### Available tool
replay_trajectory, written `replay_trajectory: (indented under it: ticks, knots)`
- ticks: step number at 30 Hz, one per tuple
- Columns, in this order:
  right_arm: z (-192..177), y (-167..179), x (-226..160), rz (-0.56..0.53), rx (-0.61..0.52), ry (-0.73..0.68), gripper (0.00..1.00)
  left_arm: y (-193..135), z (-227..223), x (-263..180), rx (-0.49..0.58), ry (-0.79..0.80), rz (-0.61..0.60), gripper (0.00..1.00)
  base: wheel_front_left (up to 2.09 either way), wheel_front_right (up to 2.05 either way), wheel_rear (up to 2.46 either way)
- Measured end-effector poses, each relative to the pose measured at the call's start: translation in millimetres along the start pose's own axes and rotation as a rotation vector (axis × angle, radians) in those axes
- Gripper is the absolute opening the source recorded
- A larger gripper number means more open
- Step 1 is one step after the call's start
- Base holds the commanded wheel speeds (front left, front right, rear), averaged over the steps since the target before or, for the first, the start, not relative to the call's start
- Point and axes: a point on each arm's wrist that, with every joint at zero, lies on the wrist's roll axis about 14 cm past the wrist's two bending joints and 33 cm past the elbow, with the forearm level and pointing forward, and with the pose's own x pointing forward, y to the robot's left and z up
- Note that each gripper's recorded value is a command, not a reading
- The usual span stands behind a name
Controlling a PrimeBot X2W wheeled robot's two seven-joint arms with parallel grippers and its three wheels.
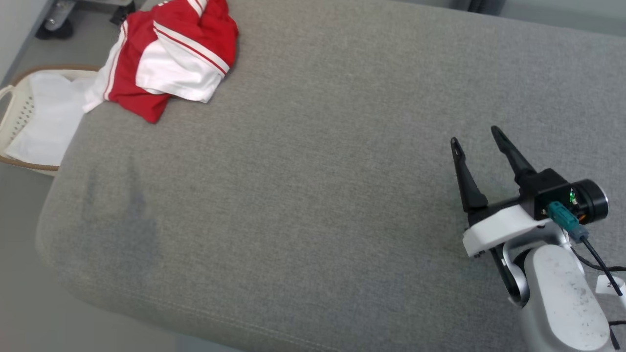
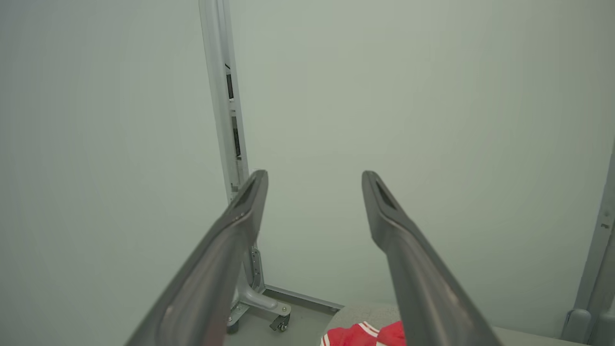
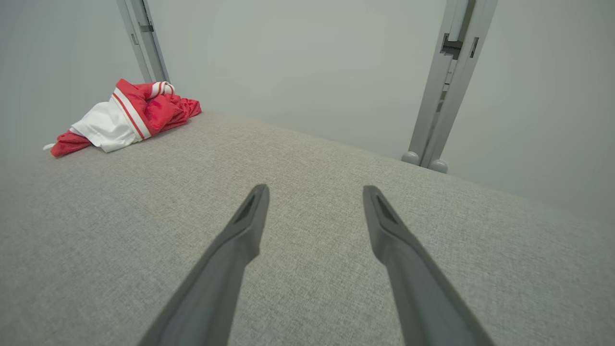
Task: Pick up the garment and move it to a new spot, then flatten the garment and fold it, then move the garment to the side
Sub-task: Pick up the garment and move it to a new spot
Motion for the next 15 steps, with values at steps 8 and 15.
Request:
replay_trajectory:
  ticks: [8, 15]
  knots:
    - [-24, -30, 5, -0.053, -0.029, 0.045, 1.00, -28, -109, 45, -0.032, 0.279, -0.019, 1.00, 0.00, 0.00, 0.00]
    - [-55, -57, -2, -0.113, -0.042, 0.109, 1.00, -64, -214, 49, -0.106, 0.511, -0.025, 1.00, 0.00, 0.00, 0.00]
